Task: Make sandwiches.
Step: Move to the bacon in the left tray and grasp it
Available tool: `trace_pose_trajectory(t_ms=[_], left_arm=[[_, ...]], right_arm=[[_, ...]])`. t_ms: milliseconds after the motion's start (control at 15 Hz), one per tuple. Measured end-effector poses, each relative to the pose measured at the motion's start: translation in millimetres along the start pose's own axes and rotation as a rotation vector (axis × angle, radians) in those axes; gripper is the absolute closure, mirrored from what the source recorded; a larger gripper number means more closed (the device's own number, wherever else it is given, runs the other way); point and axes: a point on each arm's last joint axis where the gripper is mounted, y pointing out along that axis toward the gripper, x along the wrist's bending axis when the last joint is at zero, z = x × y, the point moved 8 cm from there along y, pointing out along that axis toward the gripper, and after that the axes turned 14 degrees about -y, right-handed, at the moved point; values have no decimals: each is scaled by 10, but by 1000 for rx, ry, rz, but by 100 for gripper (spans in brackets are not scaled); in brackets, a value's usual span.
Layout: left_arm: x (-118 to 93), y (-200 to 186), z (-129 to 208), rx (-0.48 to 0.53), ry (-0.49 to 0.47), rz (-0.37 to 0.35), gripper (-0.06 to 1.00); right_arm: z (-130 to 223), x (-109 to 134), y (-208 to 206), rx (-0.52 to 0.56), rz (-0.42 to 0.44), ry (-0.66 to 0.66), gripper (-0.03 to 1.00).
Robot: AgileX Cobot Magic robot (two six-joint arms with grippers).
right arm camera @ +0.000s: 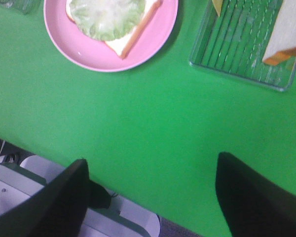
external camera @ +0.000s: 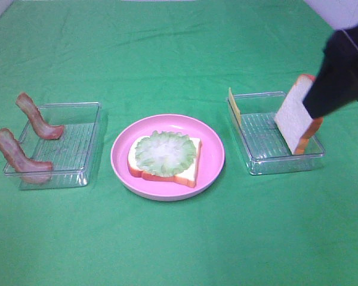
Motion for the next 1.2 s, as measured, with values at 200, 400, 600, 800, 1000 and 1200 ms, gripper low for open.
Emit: trace_pose_trajectory(t_ms=[200,400,600,800,1000,1200], left_arm=[[0,0,0,0,0,0,24],[0,0,0,0,0,0,24],[0,0,0,0,0,0,24],[0,0,0,0,0,0,24],[0,0,0,0,0,0,24],[0,0,-2,-1,-2,0,24]], right_arm=[[589,116,-167,-60,13,-12,29],[1114,202,-277,-162,40,-34,29],[1402,249,-293,-263,69,-111,29],[1606,272,-227,-349,100,-189,29],[1671,275,-189,-429,122,-203,29],[1689,258,-196,-479,148,-213,29]])
